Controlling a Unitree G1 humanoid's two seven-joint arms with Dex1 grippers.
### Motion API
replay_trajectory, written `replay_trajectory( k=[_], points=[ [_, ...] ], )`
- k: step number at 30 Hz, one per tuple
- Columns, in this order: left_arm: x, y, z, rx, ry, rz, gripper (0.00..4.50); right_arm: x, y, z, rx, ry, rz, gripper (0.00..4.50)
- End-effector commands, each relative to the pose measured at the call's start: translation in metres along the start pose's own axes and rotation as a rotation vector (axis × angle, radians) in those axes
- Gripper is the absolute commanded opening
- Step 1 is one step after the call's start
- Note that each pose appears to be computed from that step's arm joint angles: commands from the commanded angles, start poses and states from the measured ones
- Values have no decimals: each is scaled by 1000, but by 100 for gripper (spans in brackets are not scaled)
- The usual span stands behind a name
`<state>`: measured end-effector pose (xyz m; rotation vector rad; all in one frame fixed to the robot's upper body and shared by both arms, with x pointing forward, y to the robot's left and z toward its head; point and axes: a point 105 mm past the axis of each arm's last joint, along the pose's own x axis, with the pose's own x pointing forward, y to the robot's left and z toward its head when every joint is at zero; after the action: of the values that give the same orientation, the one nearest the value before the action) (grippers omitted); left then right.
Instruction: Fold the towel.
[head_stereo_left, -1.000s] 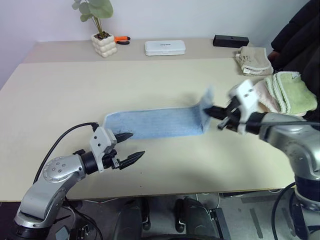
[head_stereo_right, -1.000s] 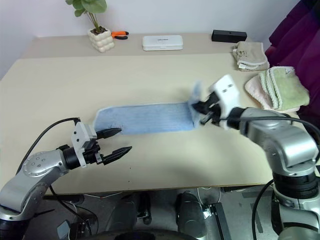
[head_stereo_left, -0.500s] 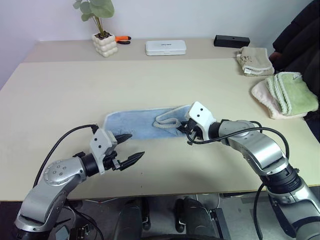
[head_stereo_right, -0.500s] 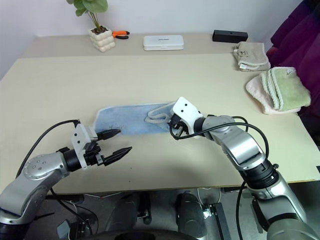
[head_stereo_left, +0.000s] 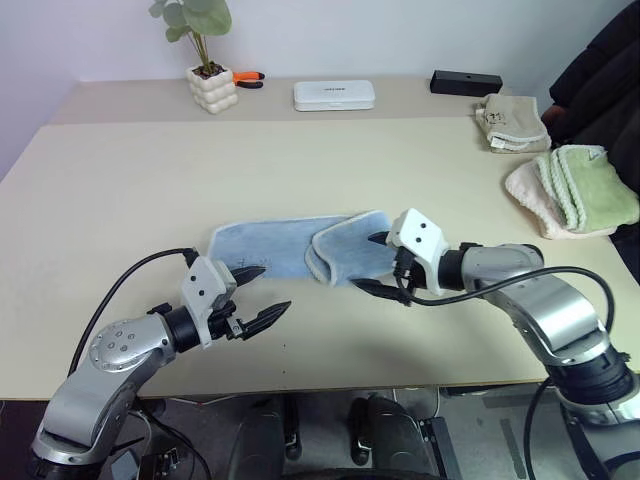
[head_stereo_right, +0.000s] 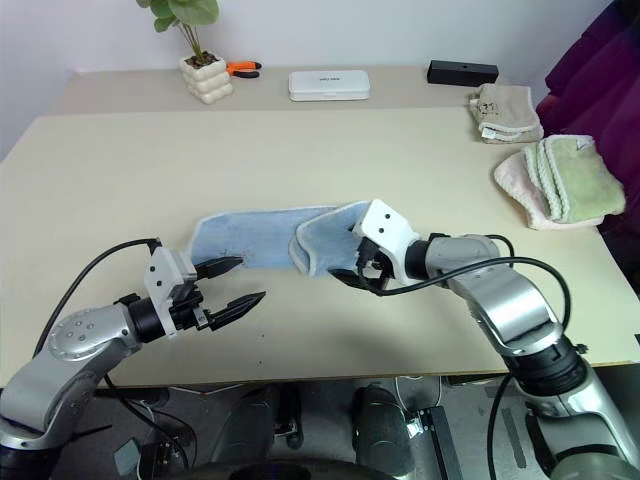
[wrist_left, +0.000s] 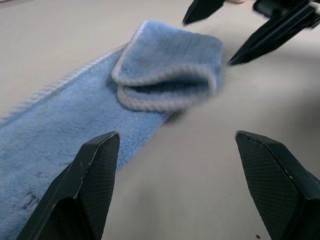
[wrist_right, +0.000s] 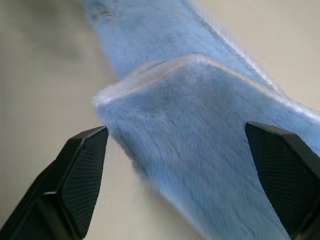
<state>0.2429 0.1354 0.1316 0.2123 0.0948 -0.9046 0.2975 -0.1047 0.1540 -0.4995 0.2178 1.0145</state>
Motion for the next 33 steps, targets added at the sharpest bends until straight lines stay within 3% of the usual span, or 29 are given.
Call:
replay_trajectory(
  k=[1,8,15,18,25,27,30,33],
  points=[
    [-5,6,4,24,-4,25,378,-5,-1,11,-102,-48,-28,443],
    [-25,29,-1,11,28,120,378,5,18,3,-279,-55,-6,443],
    [-34,38,-6,17,54,143,378,35,33,-3,-396,-57,12,443],
    [-33,37,-5,17,51,142,378,44,26,-8,-408,-47,-23,365],
    [-31,33,-6,15,42,146,378,45,23,-9,-404,-53,-13,9],
    [-32,34,-6,15,40,149,378,39,19,-1,-367,-89,-26,3],
    [-32,34,-7,14,38,154,378,19,-6,24,-177,-206,-125,3],
    [-31,33,-7,13,37,150,378,3,-32,33,-110,-245,-241,3]
  ],
)
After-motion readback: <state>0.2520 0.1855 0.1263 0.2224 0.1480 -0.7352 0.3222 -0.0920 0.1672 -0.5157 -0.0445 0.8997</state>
